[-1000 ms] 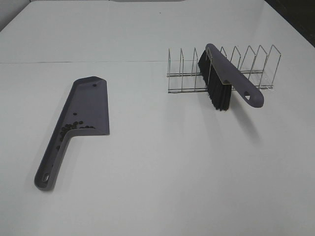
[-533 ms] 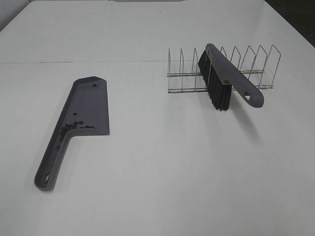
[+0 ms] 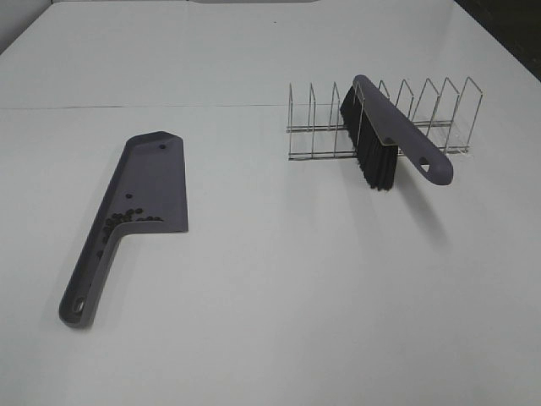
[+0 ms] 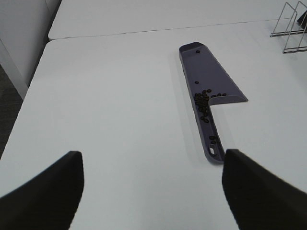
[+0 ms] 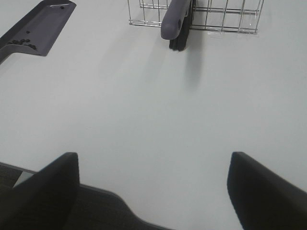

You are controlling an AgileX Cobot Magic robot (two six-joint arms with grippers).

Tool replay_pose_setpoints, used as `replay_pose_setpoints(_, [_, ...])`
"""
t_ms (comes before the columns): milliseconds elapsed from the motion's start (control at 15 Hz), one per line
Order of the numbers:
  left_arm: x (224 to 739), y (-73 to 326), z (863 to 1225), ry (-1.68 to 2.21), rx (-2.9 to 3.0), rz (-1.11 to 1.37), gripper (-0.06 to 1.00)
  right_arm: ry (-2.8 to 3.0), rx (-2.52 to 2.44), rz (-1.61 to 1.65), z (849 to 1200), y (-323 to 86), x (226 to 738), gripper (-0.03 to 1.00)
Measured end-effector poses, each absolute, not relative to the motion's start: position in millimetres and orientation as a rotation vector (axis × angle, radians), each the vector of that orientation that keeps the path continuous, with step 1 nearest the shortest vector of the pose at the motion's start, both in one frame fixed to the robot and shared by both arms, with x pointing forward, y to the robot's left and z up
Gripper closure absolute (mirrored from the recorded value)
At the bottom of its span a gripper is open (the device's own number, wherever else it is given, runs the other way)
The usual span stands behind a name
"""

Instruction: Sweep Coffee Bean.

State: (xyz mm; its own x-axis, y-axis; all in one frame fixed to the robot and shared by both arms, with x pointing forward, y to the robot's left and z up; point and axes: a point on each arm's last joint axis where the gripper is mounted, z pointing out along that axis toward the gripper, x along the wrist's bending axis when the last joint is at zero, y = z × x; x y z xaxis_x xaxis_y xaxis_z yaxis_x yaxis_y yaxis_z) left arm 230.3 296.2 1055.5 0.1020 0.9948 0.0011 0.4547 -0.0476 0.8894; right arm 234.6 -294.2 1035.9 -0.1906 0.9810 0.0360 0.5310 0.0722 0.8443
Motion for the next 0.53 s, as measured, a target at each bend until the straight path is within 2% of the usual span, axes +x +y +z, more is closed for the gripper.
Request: replay_pose_setpoints(533, [230.4,296.2,1055.6,1.455,1.613,0.890,0.21,1.784,1.501,1.017,1035.9,-294.2,234.6,0.18])
